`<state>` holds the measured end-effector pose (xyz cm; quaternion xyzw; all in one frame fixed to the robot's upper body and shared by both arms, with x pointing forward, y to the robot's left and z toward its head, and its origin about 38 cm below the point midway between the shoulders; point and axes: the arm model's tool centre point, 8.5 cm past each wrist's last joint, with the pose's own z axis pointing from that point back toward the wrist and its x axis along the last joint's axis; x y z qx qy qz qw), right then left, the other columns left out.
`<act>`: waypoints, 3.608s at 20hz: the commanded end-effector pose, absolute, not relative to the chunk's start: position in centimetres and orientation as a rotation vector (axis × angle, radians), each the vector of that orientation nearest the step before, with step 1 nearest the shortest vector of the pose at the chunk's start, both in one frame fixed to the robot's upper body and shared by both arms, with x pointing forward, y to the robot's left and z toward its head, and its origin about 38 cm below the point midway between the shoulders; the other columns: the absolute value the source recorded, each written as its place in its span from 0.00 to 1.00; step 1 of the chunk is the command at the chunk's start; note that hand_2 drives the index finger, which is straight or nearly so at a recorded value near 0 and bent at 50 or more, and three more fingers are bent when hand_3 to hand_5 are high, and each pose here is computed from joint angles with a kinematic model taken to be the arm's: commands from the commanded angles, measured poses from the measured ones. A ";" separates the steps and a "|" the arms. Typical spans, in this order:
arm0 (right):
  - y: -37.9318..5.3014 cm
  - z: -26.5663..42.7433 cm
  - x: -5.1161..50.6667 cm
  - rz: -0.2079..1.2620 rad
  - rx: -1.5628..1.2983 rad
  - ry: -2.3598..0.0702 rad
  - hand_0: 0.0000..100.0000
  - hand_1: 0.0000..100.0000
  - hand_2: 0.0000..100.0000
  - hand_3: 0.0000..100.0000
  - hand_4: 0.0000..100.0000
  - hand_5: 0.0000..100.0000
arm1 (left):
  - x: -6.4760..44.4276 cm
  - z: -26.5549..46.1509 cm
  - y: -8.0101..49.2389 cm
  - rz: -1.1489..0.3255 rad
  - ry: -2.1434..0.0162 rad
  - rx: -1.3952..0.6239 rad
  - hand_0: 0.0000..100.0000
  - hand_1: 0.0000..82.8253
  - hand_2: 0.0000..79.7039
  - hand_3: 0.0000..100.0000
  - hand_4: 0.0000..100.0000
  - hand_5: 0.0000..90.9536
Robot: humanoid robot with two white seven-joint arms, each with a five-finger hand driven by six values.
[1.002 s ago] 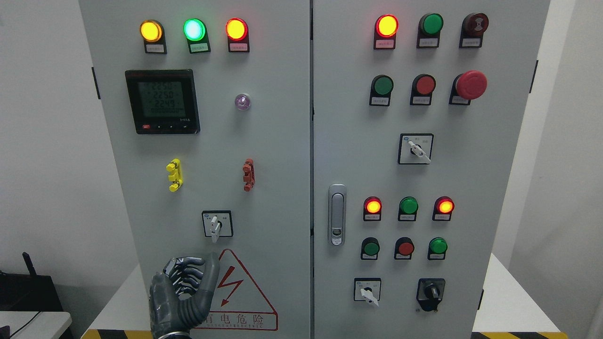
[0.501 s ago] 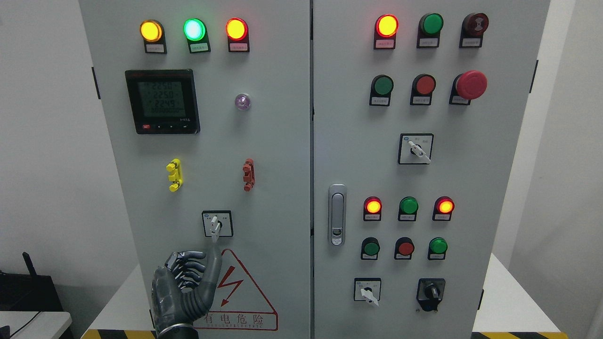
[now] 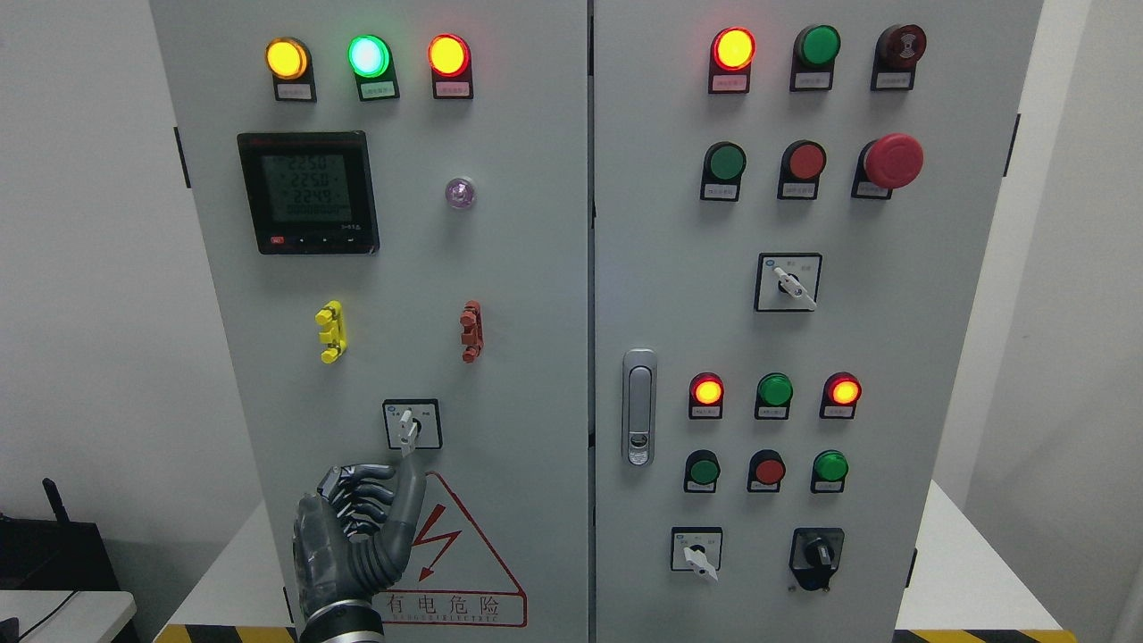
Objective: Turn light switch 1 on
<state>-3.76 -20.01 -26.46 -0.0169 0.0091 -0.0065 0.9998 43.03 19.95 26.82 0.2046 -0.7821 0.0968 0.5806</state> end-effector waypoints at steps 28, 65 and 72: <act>-20.0 -26.5 -3.8 -0.021 -0.032 0.019 0.12 0.39 0.00 0.00 0.00 0.00 | 44.2 28.9 19.5 0.228 -1.821 0.480 0.17 0.64 0.70 0.78 0.82 0.79; -19.9 -26.5 -3.8 -0.021 -0.031 0.019 0.12 0.39 0.00 0.00 0.00 0.00 | 44.5 29.4 18.9 0.202 -1.795 0.509 0.21 0.63 0.72 0.80 0.83 0.81; -20.0 -26.5 -3.8 -0.021 -0.032 0.019 0.12 0.39 0.00 0.00 0.00 0.00 | 44.5 29.4 18.9 0.201 -1.794 0.512 0.21 0.62 0.73 0.80 0.83 0.81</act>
